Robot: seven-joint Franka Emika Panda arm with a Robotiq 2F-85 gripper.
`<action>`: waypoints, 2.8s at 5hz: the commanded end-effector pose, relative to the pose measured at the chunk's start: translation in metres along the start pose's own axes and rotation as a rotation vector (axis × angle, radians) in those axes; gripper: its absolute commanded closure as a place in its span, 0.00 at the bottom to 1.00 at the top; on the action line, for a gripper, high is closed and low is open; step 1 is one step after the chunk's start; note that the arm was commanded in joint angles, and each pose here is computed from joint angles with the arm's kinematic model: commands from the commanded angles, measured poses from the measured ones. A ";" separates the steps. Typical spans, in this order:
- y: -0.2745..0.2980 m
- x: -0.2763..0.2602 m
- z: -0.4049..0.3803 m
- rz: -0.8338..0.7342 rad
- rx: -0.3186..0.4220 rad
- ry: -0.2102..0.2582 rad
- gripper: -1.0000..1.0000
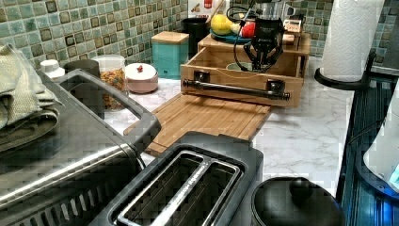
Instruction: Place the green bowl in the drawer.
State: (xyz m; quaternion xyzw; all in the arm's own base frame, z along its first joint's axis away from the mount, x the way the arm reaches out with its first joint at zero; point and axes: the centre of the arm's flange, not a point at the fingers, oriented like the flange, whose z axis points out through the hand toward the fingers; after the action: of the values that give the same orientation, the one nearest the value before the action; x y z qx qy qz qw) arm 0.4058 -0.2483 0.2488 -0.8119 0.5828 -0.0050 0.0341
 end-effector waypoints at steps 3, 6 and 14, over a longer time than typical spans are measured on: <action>0.012 -0.006 -0.026 0.060 -0.006 -0.013 0.00; 0.012 -0.006 -0.026 0.060 -0.007 -0.014 0.00; 0.012 -0.006 -0.026 0.060 -0.007 -0.014 0.00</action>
State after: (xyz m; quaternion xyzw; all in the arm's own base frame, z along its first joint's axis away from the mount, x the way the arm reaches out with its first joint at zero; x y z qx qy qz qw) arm 0.3906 -0.2392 0.2572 -0.8040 0.5935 0.0216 0.0301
